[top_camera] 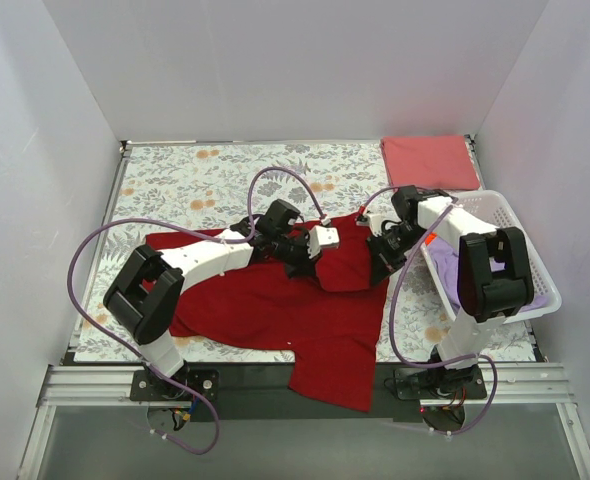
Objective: Fold and stack the t-shirts
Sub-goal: Fold the tshirt
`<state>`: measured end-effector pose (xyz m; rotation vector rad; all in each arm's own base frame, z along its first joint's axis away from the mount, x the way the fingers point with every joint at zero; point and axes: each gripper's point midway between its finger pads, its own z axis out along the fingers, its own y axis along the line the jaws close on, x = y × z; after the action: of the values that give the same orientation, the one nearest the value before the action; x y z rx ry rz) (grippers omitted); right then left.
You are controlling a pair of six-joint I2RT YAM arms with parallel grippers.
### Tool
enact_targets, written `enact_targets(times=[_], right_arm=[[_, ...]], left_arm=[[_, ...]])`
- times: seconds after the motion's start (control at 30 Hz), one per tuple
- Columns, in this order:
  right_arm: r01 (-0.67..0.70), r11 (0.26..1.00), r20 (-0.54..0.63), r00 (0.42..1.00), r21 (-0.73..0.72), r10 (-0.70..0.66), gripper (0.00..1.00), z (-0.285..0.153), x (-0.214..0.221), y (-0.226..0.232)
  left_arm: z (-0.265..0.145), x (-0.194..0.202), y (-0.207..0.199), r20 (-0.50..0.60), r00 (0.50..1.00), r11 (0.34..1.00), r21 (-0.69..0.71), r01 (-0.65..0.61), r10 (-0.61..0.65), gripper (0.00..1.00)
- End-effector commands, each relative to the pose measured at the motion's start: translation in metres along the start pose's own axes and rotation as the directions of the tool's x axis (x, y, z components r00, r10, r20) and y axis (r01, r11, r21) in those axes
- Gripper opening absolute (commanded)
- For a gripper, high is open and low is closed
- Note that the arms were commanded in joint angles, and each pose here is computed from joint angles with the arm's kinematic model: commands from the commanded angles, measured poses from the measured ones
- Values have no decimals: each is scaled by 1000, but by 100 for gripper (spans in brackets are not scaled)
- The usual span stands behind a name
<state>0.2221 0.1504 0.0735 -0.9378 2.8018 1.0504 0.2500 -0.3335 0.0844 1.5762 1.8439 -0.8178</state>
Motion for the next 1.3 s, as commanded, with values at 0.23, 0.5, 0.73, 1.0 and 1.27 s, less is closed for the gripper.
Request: enact_targets(times=[0.23, 0.5, 0.73, 1.0, 1.27], right_arm=[[55, 997, -56, 997, -49, -58, 1, 7, 19, 23], [72, 996, -68, 995, -57, -76, 1, 9, 20, 25], [137, 989, -77, 987, -55, -141, 42, 7, 6, 32], [193, 960, 127, 967, 204, -222, 37, -46, -113, -13], [133, 924, 119, 975, 359, -187, 25, -27, -168, -72]], left_arm=[[-16, -4, -15, 31, 999, 999, 35, -22, 21, 0], [-20, 3, -21, 23, 999, 997, 67, 39, -40, 0], [-47, -2, -15, 66, 990, 990, 78, 121, -126, 34], [-175, 58, 96, 280, 780, 766, -184, 615, -559, 36], [-259, 194, 148, 364, 448, 315, -369, 874, -817, 36]])
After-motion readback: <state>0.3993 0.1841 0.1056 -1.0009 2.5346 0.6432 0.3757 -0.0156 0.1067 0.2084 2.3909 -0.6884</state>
